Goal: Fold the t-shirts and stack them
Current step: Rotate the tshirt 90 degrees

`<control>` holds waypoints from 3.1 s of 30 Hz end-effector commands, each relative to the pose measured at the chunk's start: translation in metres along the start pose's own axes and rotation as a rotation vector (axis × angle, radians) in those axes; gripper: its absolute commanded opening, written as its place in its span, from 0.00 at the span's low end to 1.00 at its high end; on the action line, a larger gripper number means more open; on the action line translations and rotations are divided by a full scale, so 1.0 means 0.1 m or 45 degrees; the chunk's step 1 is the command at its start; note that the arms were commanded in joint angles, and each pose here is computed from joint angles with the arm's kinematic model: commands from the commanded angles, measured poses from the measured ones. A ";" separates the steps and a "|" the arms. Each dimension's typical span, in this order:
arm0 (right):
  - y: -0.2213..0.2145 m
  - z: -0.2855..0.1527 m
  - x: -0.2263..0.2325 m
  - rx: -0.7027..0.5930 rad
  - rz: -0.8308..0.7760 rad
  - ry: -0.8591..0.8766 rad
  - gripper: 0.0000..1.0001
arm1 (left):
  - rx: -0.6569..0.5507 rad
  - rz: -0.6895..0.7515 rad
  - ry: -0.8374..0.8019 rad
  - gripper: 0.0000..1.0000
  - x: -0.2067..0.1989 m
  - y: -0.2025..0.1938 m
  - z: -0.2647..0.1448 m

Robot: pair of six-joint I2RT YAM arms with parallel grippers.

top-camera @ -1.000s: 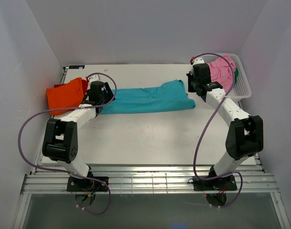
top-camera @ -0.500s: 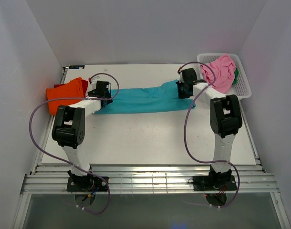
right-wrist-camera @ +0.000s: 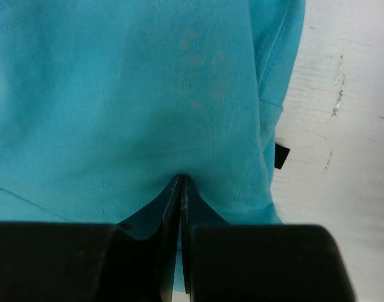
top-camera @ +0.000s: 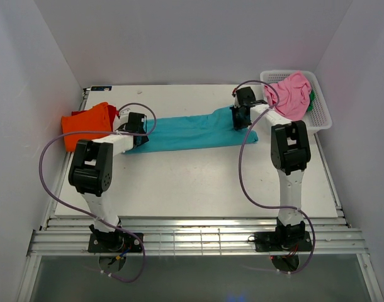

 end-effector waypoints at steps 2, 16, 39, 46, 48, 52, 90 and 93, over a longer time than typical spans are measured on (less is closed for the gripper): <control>0.09 0.07 0.04 0.021 0.044 0.006 0.08 | 0.142 -0.001 -0.052 0.67 -0.01 -0.45 -0.21; 0.26 0.38 0.25 0.032 0.099 0.115 0.08 | 0.237 0.012 -0.185 0.67 -0.28 -1.35 -0.83; 0.60 0.63 0.48 -0.094 0.107 0.237 0.08 | 0.387 -0.096 -0.333 0.64 0.13 -2.27 -1.72; 0.67 0.66 0.57 -0.113 0.103 0.305 0.11 | 0.422 -0.050 -0.414 0.62 0.01 -2.45 -1.97; 0.69 0.66 0.61 -0.123 0.115 0.336 0.14 | 0.422 -0.036 -0.427 0.62 -0.06 -2.47 -2.02; 0.69 0.68 0.72 -0.121 0.138 0.415 0.16 | 0.427 0.063 -0.483 0.62 -0.27 -2.59 -2.20; 1.70 -0.45 1.59 -0.571 0.062 1.222 0.27 | -0.272 0.371 -1.018 0.69 -2.07 -1.54 -3.65; 1.94 -1.03 1.45 -0.715 -0.005 1.141 0.27 | -0.463 0.281 -0.988 0.69 -1.96 -0.87 -3.59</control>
Point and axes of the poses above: each gripper's point midway between its finger pads, its own z axis out along the fingers, its own x axis along the line the jaws close on, y = z × x, the point moved 1 cm from there along -z, back along the fingers, and after that the axes turned 8 degrees about z, right-handed, at the moved point
